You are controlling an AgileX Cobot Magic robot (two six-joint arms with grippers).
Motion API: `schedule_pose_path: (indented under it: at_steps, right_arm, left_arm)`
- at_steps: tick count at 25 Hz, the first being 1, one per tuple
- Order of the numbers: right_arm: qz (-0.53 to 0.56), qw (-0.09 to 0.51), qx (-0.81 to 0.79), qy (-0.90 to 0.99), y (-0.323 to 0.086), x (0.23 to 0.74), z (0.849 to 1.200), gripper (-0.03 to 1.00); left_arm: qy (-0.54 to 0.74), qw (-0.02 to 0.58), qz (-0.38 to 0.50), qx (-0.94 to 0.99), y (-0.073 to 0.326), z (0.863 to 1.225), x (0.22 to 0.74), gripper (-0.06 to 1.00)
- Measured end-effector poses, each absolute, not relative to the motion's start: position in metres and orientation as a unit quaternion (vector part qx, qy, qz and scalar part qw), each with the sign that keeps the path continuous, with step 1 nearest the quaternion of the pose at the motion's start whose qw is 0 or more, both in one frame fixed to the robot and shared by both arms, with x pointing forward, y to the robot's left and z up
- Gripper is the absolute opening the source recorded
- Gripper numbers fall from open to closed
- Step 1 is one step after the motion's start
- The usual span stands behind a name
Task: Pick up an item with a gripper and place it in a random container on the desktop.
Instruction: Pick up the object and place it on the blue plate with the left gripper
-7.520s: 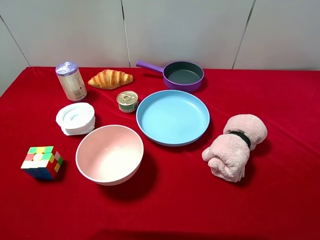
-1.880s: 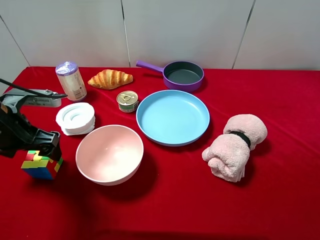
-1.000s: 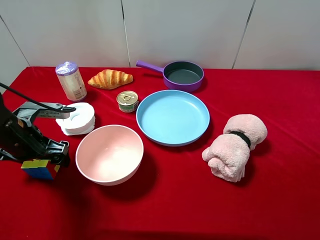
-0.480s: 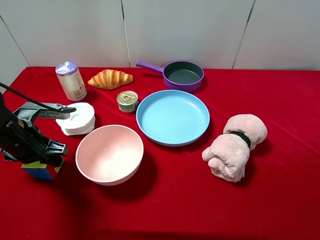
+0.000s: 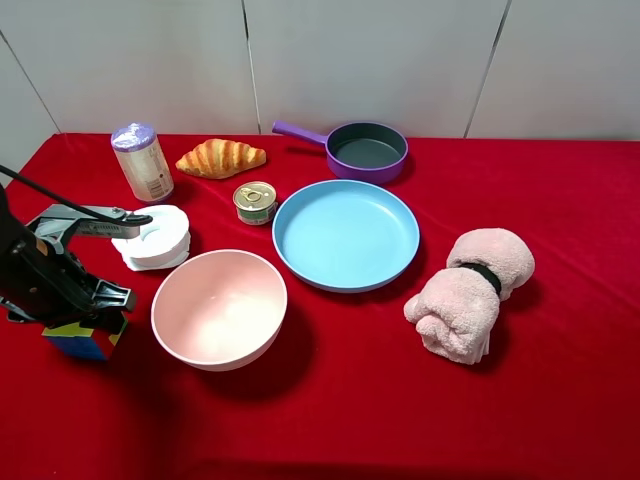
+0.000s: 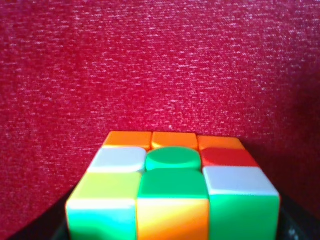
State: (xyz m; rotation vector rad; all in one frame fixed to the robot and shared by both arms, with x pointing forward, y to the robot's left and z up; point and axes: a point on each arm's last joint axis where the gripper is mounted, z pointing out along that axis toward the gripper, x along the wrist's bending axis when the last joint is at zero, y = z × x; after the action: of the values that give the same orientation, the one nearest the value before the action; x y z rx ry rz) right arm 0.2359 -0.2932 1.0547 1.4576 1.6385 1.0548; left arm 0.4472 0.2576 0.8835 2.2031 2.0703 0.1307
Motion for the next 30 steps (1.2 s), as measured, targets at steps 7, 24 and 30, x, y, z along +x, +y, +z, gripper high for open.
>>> schedule_pose_path:
  at_steps: [7, 24, 30]
  right_arm:
    - [0.407, 0.347, 0.562, 0.632, -0.293, 0.236, 1.055, 0.69]
    - [0.407, 0.347, 0.562, 0.632, -0.293, 0.236, 1.055, 0.69]
    - [0.407, 0.347, 0.562, 0.632, -0.293, 0.236, 1.055, 0.69]
  left_arm:
    - [0.683, 0.057, 0.042, 0.727, 0.258, 0.883, 0.447, 0.57]
    - [0.686, -0.007, -0.001, 0.727, 0.254, 0.907, 0.463, 0.57]
    - [0.683, -0.021, -0.010, 0.730, 0.251, 0.930, 0.480, 0.57]
